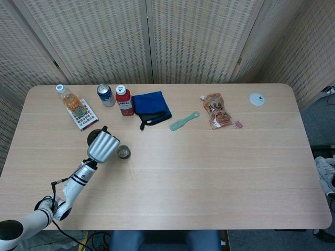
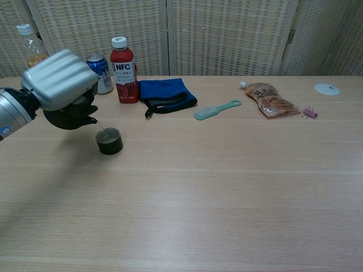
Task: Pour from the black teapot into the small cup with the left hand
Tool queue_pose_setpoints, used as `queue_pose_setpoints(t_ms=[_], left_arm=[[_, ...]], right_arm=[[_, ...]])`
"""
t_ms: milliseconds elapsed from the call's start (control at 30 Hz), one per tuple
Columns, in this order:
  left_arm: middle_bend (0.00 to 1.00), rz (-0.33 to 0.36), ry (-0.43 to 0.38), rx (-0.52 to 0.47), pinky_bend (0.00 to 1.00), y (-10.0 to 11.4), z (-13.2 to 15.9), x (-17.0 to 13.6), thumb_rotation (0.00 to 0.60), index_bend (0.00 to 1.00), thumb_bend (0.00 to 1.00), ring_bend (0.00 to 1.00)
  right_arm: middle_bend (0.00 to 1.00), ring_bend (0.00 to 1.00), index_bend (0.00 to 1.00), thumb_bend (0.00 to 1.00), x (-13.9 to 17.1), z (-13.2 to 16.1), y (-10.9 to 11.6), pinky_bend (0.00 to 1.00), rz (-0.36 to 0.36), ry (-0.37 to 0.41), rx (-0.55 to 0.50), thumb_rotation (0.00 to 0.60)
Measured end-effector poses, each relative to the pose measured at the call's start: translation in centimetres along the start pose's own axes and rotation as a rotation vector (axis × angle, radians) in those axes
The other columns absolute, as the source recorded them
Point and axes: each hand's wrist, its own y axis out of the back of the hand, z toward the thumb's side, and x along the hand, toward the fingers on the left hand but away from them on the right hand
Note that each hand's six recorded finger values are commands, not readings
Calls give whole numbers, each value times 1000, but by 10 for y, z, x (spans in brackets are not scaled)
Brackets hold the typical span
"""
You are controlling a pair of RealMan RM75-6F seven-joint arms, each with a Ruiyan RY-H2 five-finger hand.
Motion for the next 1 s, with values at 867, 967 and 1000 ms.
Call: queue_pose_setpoints(t_ms=[867, 967, 1000], left_arm=[[1000, -20, 142, -363, 593, 9, -10, 7, 417, 1000, 328, 1000], [1000, -4, 169, -442, 593, 12, -15, 7, 404, 1000, 328, 1000], [1000, 3, 180, -478, 593, 13, -17, 6, 401, 1000, 328, 1000]], right_arm=[[281, 235, 351, 202, -2, 2, -1, 191, 1, 1, 3, 600], [281, 235, 352, 203, -2, 3, -1, 192, 0, 3, 2, 600], [281, 235, 352, 202, -2, 3, -1, 191, 1, 3, 2, 600]])
